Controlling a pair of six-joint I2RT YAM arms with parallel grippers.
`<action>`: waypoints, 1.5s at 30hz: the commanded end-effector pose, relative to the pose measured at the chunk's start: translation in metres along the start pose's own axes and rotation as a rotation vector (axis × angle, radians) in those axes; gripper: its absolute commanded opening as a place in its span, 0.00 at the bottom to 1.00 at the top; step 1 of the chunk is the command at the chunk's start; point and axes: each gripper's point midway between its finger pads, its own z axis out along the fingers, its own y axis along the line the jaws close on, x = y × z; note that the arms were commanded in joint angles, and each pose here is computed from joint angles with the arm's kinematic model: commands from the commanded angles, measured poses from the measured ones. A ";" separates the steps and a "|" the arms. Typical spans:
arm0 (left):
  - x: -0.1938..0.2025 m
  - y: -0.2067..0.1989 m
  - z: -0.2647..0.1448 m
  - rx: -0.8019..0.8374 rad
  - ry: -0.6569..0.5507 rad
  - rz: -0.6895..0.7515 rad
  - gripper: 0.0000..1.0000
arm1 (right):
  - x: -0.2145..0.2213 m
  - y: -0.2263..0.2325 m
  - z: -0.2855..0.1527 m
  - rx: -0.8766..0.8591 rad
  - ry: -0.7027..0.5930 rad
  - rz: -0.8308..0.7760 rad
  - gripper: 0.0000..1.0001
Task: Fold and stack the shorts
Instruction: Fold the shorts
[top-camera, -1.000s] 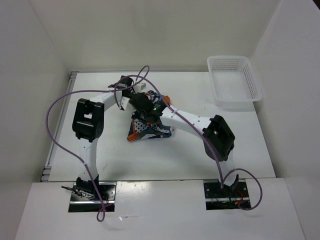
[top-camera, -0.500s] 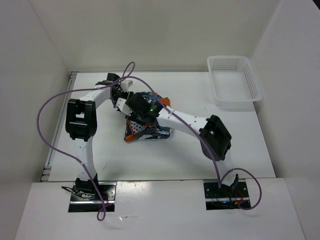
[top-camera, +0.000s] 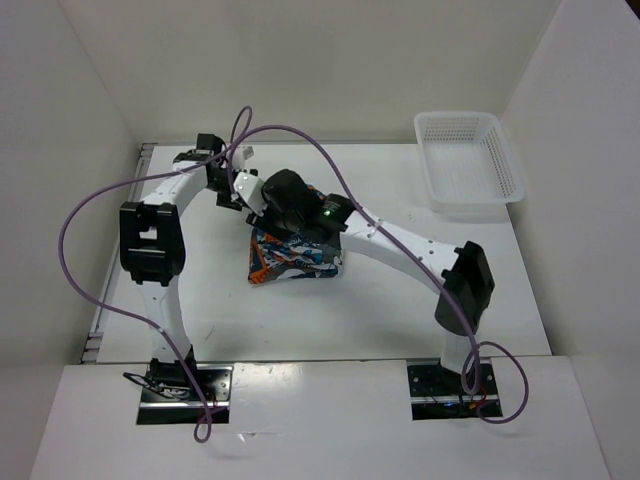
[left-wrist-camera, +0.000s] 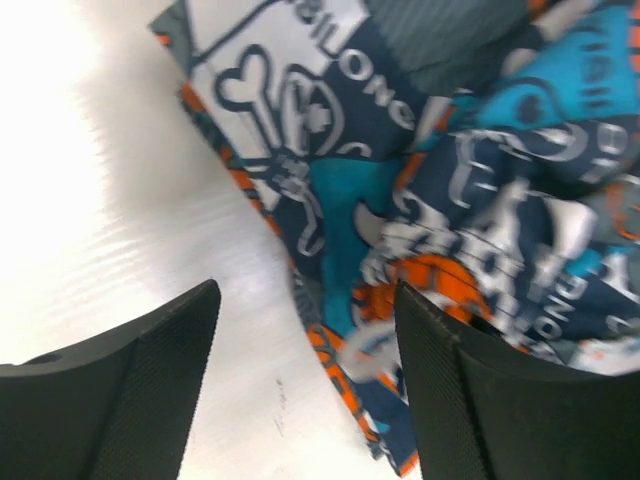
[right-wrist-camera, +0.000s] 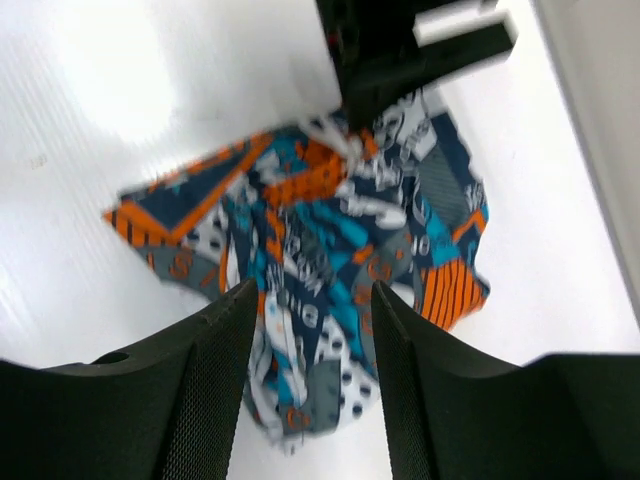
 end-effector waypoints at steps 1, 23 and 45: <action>-0.024 -0.042 -0.037 0.114 -0.080 0.058 0.78 | 0.029 -0.009 -0.016 0.028 0.045 0.012 0.54; 0.012 -0.058 0.037 0.115 0.069 0.093 0.42 | 0.192 0.037 -0.006 -0.038 0.251 -0.059 0.24; -0.020 -0.048 -0.008 0.006 -0.052 0.123 0.72 | 0.128 0.038 -0.034 -0.121 0.102 -0.065 0.36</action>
